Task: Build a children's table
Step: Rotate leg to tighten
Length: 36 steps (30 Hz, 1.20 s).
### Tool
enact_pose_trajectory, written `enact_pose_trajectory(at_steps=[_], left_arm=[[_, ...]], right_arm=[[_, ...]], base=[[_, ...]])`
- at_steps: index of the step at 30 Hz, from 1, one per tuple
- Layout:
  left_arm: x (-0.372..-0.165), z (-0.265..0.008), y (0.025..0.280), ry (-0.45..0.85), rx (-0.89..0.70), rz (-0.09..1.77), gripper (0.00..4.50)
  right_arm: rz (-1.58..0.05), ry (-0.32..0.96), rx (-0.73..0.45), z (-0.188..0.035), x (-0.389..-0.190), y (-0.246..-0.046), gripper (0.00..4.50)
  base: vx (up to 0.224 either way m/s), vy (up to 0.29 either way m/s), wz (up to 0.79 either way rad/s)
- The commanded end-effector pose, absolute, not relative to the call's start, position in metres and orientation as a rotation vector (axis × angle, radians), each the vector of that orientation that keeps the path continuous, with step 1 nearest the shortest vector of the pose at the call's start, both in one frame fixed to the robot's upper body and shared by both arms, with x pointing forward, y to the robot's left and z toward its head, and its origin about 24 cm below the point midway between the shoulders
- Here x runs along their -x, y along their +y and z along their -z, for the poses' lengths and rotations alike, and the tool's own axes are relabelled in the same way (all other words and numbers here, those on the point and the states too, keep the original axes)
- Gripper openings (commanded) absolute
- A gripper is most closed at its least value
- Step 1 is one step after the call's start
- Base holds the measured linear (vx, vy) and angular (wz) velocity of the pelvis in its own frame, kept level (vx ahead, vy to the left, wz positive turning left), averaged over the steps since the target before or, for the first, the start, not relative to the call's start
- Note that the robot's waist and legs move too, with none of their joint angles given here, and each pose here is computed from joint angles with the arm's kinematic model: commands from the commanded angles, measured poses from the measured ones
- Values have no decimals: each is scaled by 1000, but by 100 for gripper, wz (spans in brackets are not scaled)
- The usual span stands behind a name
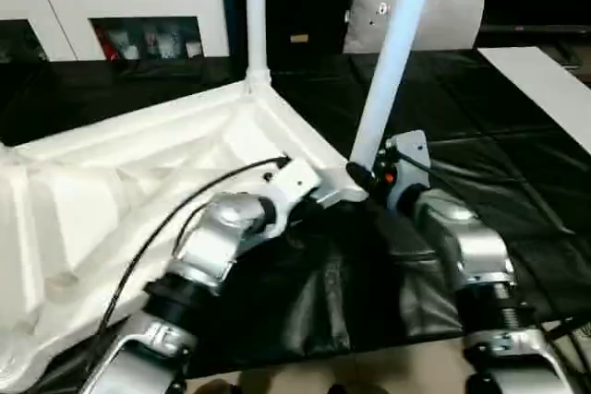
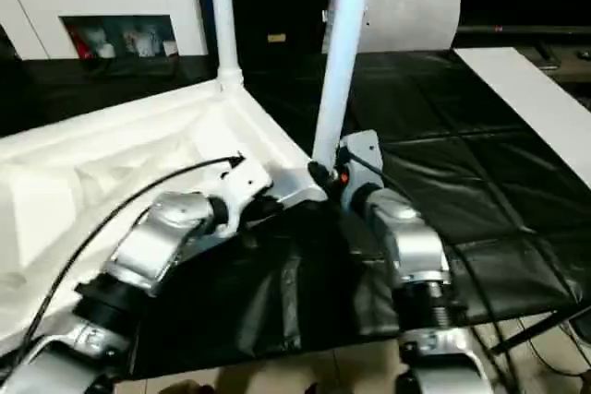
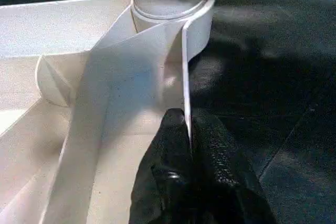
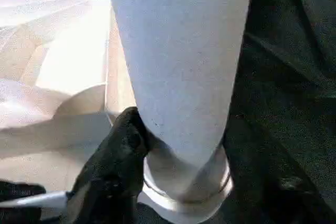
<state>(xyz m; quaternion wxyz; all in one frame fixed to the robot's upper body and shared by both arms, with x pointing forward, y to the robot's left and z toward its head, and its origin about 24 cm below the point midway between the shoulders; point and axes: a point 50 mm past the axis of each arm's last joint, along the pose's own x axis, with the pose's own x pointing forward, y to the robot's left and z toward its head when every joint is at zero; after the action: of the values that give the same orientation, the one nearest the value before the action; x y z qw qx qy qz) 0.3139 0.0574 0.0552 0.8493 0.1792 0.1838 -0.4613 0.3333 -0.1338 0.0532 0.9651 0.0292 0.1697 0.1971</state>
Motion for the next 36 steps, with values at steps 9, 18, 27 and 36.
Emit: enact_pose_trajectory(at_steps=[9,18,27,36], left_arm=[[-305,-65,44,246,-447,1157,0],[-312,-66,70,201,-483,1134,0],[-306,-74,73,146,-363,1134,27],[-297,-83,89,109,-294,1055,106]], right_arm=[[-477,291,-95,-49,-323,-129,337],[-541,195,-98,-59,-299,-150,418],[-525,184,-124,-59,-275,-167,449],[-623,142,-103,-69,-259,-160,450]], base=[[0,0,0],[0,0,0],[0,0,0],[0,0,0]])
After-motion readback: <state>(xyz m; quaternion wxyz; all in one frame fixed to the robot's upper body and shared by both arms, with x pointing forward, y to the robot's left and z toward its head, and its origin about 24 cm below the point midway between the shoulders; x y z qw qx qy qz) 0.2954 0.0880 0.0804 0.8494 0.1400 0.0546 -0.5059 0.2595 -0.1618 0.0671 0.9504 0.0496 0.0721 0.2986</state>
